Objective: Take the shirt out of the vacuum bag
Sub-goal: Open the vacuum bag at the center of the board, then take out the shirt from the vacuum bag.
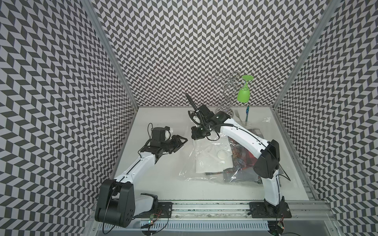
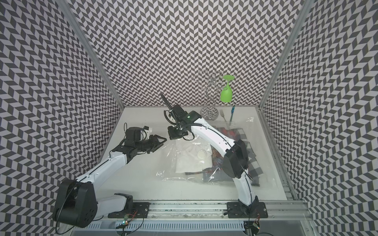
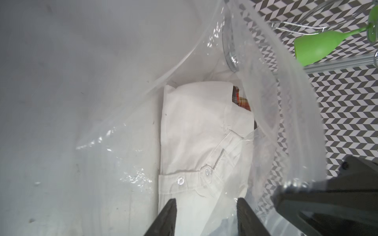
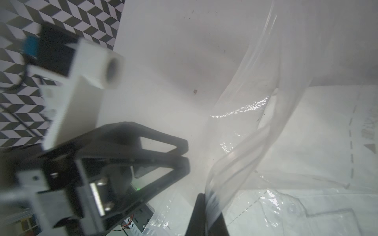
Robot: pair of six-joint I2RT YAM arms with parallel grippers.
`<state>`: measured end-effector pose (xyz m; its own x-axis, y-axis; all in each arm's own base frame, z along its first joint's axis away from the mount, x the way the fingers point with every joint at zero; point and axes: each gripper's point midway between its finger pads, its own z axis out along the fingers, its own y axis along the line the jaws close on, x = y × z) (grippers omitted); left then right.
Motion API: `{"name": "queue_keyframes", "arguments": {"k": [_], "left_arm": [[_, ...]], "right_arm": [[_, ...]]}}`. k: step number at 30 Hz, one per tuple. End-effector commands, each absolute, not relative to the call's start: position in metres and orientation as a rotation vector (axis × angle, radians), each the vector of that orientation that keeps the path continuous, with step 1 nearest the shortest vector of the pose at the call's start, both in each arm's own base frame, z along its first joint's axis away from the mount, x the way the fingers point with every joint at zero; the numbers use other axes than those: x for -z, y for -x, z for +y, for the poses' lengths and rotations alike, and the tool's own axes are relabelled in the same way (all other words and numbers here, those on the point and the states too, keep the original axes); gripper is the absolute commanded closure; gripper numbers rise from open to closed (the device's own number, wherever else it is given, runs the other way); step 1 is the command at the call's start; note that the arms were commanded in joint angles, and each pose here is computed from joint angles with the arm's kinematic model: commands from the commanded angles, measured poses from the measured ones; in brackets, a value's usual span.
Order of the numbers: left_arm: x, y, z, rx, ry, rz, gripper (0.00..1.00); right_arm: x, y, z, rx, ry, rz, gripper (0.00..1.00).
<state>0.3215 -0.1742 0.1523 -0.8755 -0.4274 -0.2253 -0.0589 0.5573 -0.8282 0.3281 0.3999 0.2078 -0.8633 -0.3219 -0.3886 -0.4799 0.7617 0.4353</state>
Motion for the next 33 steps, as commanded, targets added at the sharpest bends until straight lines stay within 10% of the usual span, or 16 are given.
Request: {"name": "queue_keyframes", "arguments": {"k": [1,33], "left_arm": [[-0.149,-0.318,-0.200,1.337,0.302,2.422,0.50],[-0.030,-0.386,-0.224,0.928,0.229,2.696,0.35]], "right_arm": [[-0.236,-0.319,0.400,-0.867,0.609,2.626,1.00],[-0.247,-0.299,0.401,-1.022,0.650,2.595,1.00]]}}
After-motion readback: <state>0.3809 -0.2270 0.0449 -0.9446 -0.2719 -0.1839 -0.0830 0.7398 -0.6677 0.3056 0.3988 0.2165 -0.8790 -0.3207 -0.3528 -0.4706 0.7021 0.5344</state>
